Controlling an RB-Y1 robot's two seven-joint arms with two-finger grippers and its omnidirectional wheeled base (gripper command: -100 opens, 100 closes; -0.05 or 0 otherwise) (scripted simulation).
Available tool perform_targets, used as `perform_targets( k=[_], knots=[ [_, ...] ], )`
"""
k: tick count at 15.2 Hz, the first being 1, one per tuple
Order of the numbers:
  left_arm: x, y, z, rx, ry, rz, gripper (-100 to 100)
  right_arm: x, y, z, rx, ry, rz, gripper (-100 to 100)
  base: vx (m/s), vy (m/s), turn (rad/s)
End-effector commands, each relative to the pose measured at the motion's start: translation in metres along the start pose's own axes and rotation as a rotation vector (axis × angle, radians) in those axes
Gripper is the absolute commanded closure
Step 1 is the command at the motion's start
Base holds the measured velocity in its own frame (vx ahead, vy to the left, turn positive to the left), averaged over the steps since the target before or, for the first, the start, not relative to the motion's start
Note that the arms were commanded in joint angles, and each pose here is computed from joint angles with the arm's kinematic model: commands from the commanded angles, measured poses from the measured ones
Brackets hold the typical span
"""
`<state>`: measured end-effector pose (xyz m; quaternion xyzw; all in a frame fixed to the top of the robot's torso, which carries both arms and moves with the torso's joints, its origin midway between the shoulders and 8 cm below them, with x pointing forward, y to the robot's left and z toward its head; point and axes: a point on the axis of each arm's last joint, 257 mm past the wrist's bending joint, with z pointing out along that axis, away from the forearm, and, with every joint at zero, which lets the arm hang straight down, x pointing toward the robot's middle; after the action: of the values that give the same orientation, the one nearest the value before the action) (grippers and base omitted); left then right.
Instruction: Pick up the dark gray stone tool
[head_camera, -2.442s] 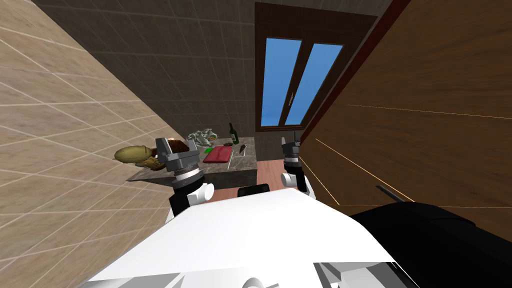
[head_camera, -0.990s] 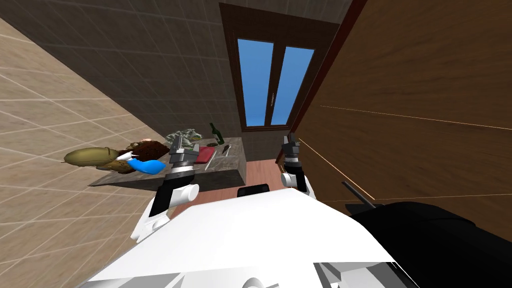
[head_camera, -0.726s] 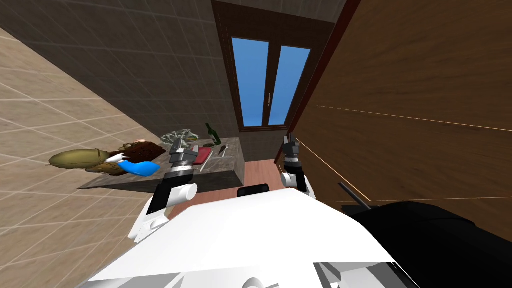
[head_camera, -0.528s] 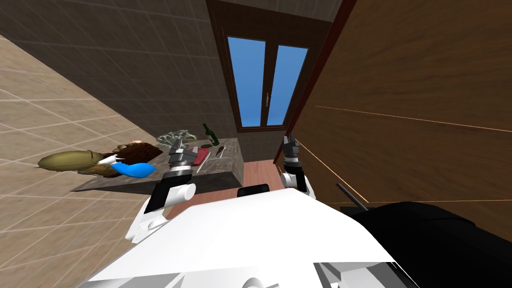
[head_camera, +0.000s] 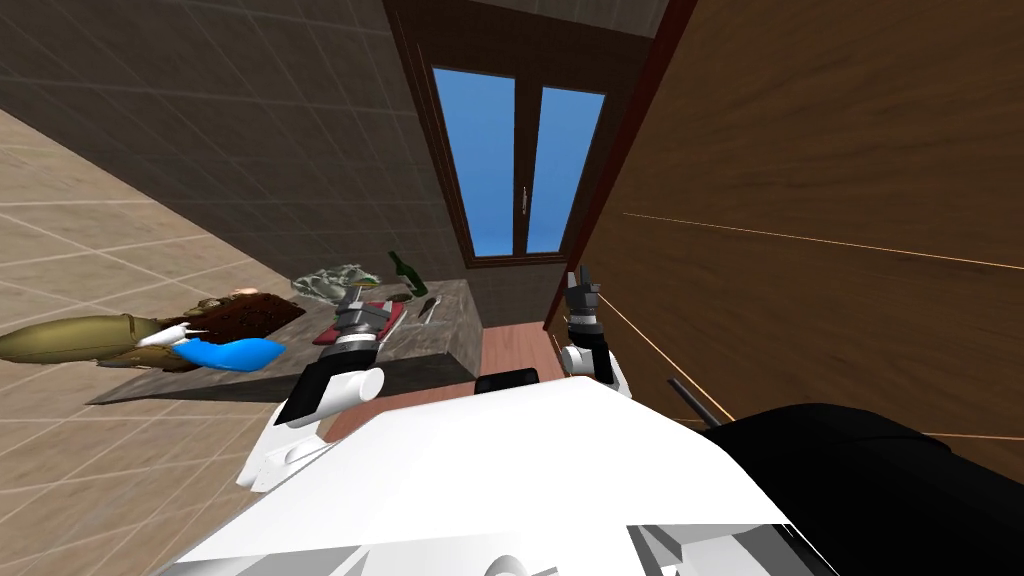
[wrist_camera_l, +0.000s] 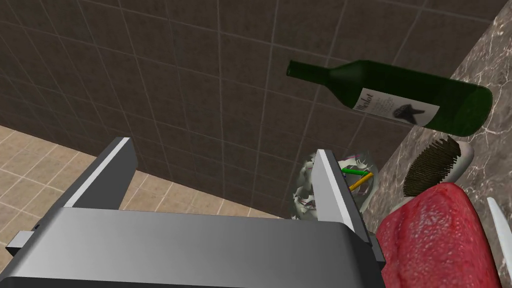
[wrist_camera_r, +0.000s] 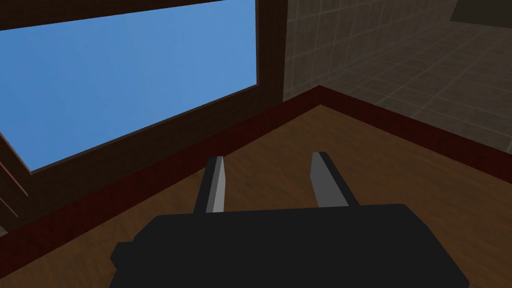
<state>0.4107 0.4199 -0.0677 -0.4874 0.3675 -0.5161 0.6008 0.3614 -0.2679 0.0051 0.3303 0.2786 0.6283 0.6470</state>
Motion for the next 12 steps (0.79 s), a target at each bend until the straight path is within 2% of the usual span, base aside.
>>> perform_targets(
  k=[1,4,5,12],
  knots=[
    [-0.012,0.012,0.001,-0.043,-0.031,-0.023,-100,0.000,0.000,0.000,0.000,0.000,0.000,0,0.077,-0.079,-0.024],
    [-0.022,0.026,0.000,-0.094,-0.058,-0.041,-100,0.000,0.000,0.000,0.000,0.000,0.000,0,0.096,-0.075,-0.020],
    [-0.031,0.034,-0.002,-0.125,-0.082,-0.061,-100,0.000,0.000,0.000,0.000,0.000,0.000,0,0.111,-0.075,-0.022],
    [-0.057,0.068,-0.012,-0.237,-0.158,-0.126,-100,0.000,0.000,0.000,0.000,0.000,0.000,0,0.115,-0.044,-0.018]
  ],
)
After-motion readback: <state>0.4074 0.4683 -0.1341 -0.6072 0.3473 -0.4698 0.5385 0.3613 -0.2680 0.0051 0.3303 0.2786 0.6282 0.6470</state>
